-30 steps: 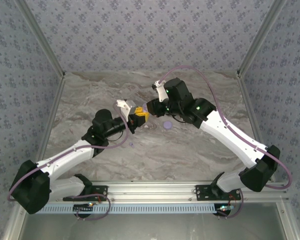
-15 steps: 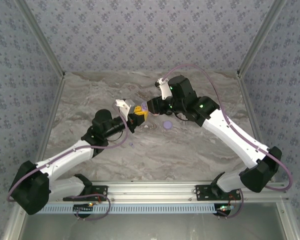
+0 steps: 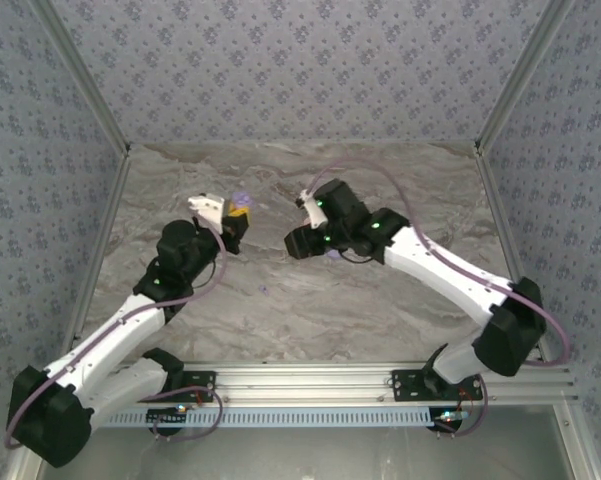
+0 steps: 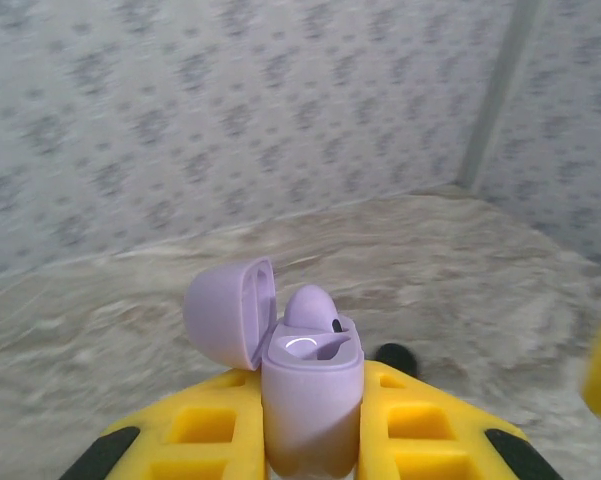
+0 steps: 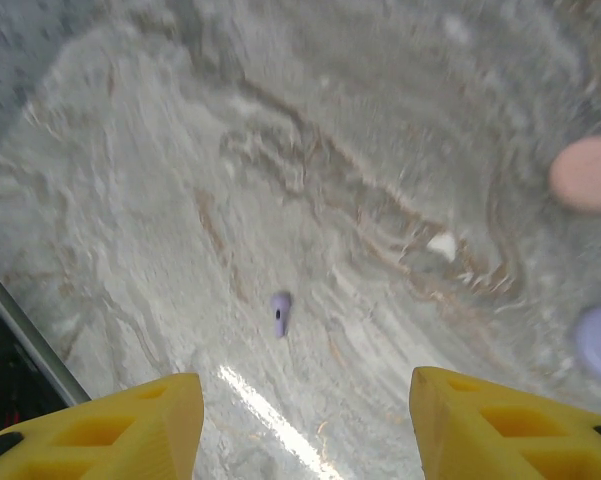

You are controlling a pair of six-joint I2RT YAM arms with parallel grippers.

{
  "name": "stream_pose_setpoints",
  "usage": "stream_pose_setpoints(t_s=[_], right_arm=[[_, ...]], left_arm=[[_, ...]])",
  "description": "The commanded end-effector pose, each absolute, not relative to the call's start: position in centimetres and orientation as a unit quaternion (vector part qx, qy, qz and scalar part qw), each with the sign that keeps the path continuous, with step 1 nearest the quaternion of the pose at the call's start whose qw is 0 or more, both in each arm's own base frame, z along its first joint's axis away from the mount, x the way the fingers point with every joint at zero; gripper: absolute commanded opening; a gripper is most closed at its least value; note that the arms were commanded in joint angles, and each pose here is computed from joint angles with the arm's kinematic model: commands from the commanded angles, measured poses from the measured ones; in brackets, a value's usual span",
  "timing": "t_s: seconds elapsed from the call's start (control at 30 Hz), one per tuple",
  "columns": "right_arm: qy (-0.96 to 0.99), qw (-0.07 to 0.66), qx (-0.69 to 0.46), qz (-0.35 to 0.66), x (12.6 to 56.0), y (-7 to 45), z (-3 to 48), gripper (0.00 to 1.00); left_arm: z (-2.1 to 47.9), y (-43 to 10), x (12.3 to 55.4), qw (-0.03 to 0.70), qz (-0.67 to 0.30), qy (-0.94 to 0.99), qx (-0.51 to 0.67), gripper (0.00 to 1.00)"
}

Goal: Insert the wireless bluetooth earbuds into the charging case

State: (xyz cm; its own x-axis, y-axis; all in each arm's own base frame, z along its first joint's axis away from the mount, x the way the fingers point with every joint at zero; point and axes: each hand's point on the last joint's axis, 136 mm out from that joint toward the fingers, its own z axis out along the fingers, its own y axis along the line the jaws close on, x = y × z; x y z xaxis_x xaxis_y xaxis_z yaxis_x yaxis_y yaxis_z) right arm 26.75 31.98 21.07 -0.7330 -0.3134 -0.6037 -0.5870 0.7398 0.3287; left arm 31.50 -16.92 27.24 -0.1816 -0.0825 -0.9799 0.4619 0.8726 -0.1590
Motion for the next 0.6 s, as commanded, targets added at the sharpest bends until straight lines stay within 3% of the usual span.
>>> stream_pose_setpoints(t_s=[0.0, 0.17, 0.57], right_arm=[[0.921, 0.203, -0.25, 0.221, 25.4, 32.8, 16.7, 0.59], [0.933, 0.134, -0.295, 0.157, 23.8, 35.0, 12.4, 0.58], [0.925, 0.099, -0.359, 0.072, 25.0, 39.9, 5.8, 0.54]], left_arm=[[26.2, -14.0, 32.1, 0.61, -0.225, 0.757, 0.064, 0.0], [25.2, -10.3, 32.6, 0.603, -0.214, 0.769, 0.007, 0.0], [23.9, -7.0, 31.6, 0.603, -0.183, 0.776, -0.044, 0.0]])
